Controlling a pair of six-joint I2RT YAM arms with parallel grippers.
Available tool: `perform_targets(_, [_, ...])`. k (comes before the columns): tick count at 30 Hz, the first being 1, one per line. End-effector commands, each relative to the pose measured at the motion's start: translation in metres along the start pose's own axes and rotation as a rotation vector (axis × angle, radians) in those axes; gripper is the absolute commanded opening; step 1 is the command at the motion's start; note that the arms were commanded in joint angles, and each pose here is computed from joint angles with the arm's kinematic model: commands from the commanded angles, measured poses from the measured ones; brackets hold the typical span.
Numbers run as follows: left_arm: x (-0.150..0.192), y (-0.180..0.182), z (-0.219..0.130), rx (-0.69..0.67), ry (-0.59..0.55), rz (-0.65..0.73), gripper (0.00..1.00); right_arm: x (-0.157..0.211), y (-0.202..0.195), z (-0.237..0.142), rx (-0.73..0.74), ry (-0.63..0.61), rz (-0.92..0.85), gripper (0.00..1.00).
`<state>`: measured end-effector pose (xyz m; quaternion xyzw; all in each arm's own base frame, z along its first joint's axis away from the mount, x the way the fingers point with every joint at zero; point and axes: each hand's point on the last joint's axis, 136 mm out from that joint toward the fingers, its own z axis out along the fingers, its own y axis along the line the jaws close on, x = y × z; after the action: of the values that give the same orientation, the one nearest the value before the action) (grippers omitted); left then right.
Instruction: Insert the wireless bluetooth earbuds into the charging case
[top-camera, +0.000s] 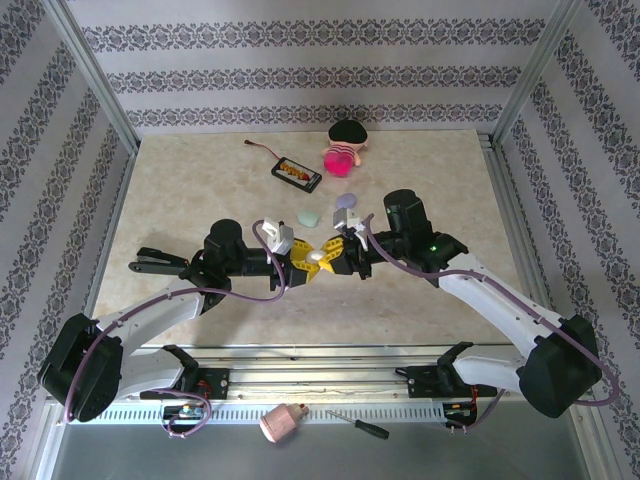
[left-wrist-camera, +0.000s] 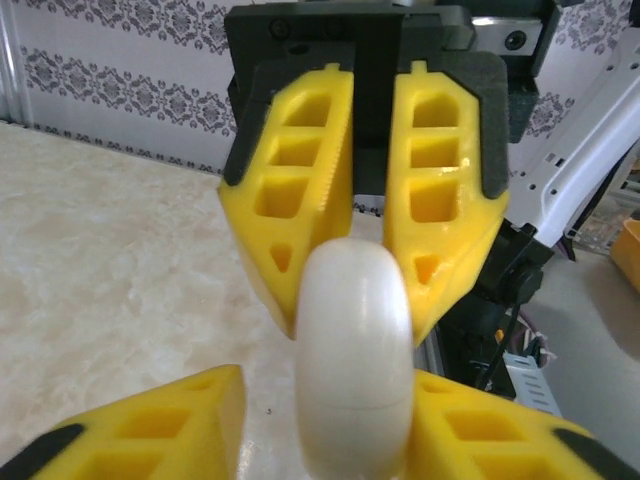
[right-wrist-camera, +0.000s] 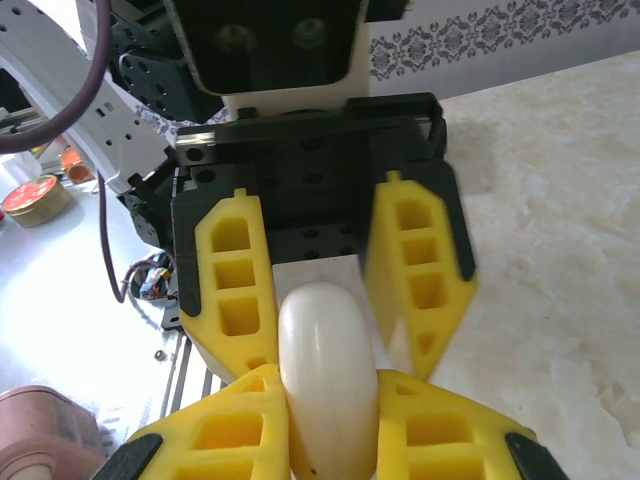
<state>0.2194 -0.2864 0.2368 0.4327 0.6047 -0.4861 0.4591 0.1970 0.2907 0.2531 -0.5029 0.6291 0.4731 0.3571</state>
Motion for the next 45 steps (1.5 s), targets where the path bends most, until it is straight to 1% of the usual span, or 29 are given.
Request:
perform_targets(1, [-0.012, -0.006, 0.002, 0.021, -0.036, 0.033, 0.34, -0.013, 0.011, 0.001, -0.040, -0.025, -0.062, 0.10])
perform_targets(3, [-0.013, -0.005, 0.002, 0.025, -0.039, 0.030, 0.32, -0.012, 0.011, 0.004, -0.042, -0.020, -0.064, 0.10])
perform_targets(6, [-0.014, -0.006, 0.003, 0.033, -0.049, 0.035, 0.31, -0.011, 0.008, 0.006, -0.035, -0.014, -0.063, 0.10])
perform_targets(9, [-0.015, -0.008, 0.004, 0.052, -0.044, 0.046, 0.22, -0.010, 0.005, 0.007, -0.024, -0.008, -0.058, 0.10])
perform_targets(13, [-0.007, -0.007, 0.004, 0.045, -0.020, 0.057, 0.10, -0.010, 0.002, 0.006, -0.001, -0.005, -0.054, 0.13])
perform_targets(17, [-0.004, -0.008, 0.002, 0.038, -0.003, 0.072, 0.03, -0.013, 0.000, 0.004, 0.023, -0.015, -0.051, 0.14])
perform_targets(18, [-0.004, -0.009, 0.001, 0.036, -0.001, 0.078, 0.03, -0.013, -0.002, 0.003, 0.033, -0.015, -0.042, 0.20])
perform_targets(20, [-0.003, -0.011, -0.001, 0.034, 0.002, 0.098, 0.02, -0.013, -0.011, 0.003, 0.074, -0.015, -0.015, 0.38])
perform_targets(21, [-0.003, -0.012, -0.002, 0.036, 0.003, 0.108, 0.02, -0.014, -0.016, 0.002, 0.097, -0.018, 0.006, 0.44])
perform_targets(22, [-0.003, -0.013, -0.003, 0.034, 0.003, 0.120, 0.02, -0.015, -0.022, 0.001, 0.118, -0.024, 0.038, 0.49])
perform_targets(23, [-0.003, -0.014, -0.004, 0.035, 0.004, 0.127, 0.02, -0.017, -0.026, -0.001, 0.127, -0.032, 0.062, 0.52])
perform_targets(25, [-0.002, -0.017, -0.005, 0.039, 0.005, 0.141, 0.02, -0.024, -0.034, -0.006, 0.148, -0.069, 0.103, 0.56])
perform_targets(28, [0.001, -0.017, -0.006, 0.034, 0.014, 0.143, 0.02, -0.030, -0.037, -0.011, 0.148, -0.108, 0.122, 0.60])
perform_targets(33, [0.001, -0.017, -0.006, 0.035, 0.012, 0.152, 0.02, -0.033, -0.038, -0.013, 0.155, -0.112, 0.127, 0.65])
perform_targets(35, [0.003, -0.016, -0.006, 0.031, 0.013, 0.158, 0.02, -0.034, -0.035, -0.014, 0.142, -0.114, 0.111, 0.68])
perform_targets(37, [0.003, -0.017, -0.006, 0.037, 0.011, 0.167, 0.02, -0.036, -0.031, -0.015, 0.137, -0.118, 0.080, 0.73])
perform_targets(40, [0.004, -0.016, -0.006, 0.035, 0.011, 0.168, 0.02, -0.040, -0.027, -0.019, 0.145, -0.128, 0.064, 0.75])
perform_targets(45, [0.009, -0.009, -0.005, 0.016, 0.024, 0.156, 0.02, -0.042, -0.021, -0.023, 0.149, -0.130, 0.034, 0.84])
